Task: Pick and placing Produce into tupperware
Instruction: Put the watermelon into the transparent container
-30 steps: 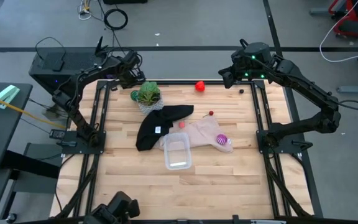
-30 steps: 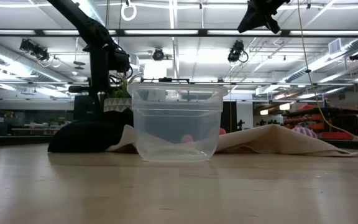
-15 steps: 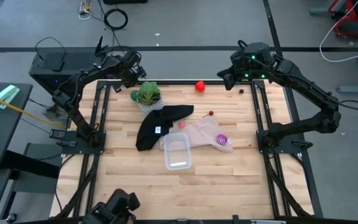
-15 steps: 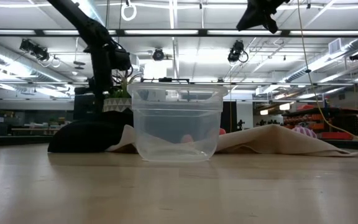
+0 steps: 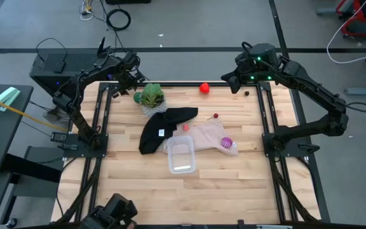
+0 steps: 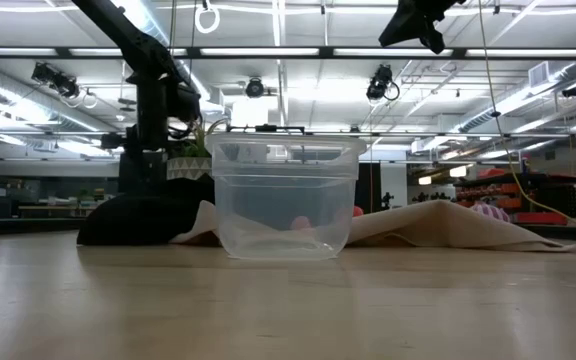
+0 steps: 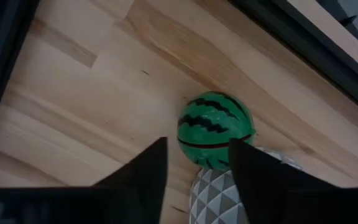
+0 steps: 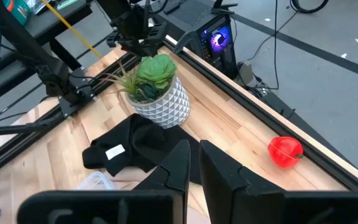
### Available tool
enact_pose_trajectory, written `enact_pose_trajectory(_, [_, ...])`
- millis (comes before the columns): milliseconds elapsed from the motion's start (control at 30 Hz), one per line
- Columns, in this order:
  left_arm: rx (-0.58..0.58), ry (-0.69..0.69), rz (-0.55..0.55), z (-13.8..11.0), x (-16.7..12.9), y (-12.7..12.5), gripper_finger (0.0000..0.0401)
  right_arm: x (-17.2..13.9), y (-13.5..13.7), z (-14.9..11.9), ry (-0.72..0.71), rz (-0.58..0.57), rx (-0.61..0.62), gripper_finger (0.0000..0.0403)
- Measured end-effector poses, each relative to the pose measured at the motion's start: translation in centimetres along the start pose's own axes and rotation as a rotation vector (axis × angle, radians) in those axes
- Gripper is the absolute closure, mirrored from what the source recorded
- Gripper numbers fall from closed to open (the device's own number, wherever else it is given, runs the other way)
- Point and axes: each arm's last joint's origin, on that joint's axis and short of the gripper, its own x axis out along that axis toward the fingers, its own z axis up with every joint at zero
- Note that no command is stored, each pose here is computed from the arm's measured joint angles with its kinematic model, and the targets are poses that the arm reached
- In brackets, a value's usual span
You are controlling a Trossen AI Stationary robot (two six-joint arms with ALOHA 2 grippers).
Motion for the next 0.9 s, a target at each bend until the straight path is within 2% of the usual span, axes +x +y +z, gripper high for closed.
enact_pose_trajectory(167, [-0.032, -0.009, -0.001, 0.1, 0.0, 0.0, 0.0148, 0.0, 0.0, 0.0, 0.0, 0.0, -0.002, 0.036])
enact_pose_trajectory(333, [-0.051, -0.056, 0.018, 0.0, 0.0, -0.1, 0.0112, 0.0, 0.1, 0.0, 0.006, 0.023, -0.003, 0.036])
enact_pose_trajectory(533, [-0.048, -0.074, -0.004, 0.1, 0.0, -0.3, 0.0102, 0.0, 0.1, 0.0, 0.007, 0.025, -0.003, 0.036])
enact_pose_trajectory(667, [-0.109, -0.07, -0.001, 0.1, 0.2, -0.4, 0.0101, 0.0, 0.1, 0.0, 0.008, 0.03, -0.003, 0.036])
enact_pose_trajectory(900, [-0.124, 0.02, 0.025, -0.6, 2.2, -1.2, 0.0101, 0.0, 0.1, 0.0, 0.012, 0.043, -0.003, 0.036])
